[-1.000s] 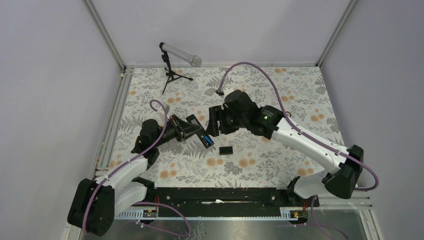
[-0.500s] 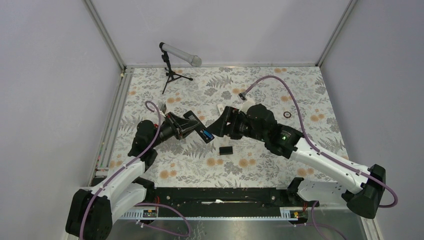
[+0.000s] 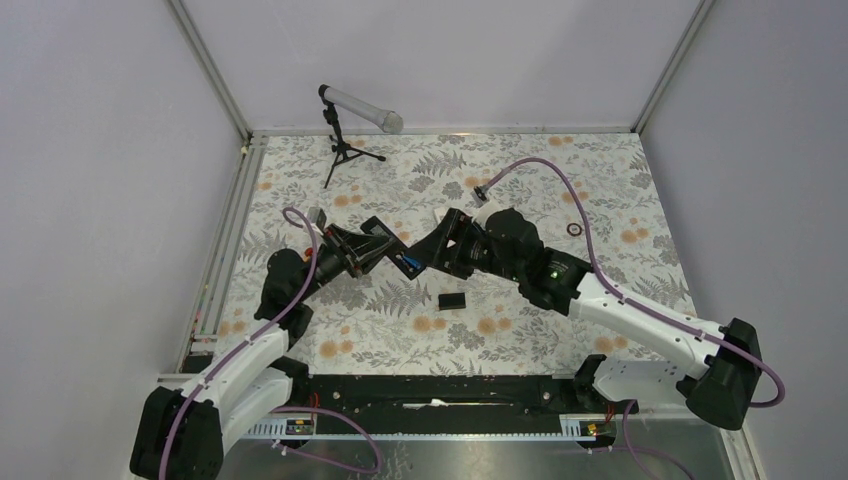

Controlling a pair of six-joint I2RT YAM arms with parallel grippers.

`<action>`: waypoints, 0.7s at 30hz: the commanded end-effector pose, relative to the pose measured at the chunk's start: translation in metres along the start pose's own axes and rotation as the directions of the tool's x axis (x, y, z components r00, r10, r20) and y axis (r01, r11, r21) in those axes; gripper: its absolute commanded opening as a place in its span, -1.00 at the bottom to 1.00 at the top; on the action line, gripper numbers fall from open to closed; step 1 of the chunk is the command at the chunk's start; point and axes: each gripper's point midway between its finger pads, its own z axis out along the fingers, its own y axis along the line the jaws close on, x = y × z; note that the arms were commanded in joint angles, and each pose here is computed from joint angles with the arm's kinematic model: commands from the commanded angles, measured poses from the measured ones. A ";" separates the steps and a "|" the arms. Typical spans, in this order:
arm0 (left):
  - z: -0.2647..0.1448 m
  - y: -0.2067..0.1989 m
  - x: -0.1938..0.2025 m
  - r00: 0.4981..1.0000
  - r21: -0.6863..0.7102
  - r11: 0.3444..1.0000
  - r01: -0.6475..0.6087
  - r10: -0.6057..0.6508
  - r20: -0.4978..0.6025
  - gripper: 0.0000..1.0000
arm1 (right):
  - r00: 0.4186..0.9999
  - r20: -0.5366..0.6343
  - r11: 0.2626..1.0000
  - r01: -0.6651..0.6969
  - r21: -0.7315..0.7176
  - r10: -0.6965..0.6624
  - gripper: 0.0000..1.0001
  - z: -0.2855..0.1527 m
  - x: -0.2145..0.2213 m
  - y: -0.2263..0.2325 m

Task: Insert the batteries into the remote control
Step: Load the battery into the remote control.

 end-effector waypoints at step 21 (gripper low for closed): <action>-0.005 -0.044 0.002 0.999 0.108 0.993 -0.049 0.048 0.015 -1.00 | 0.999 0.001 0.998 -0.055 0.026 0.054 -0.21 0.026 0.002 -0.010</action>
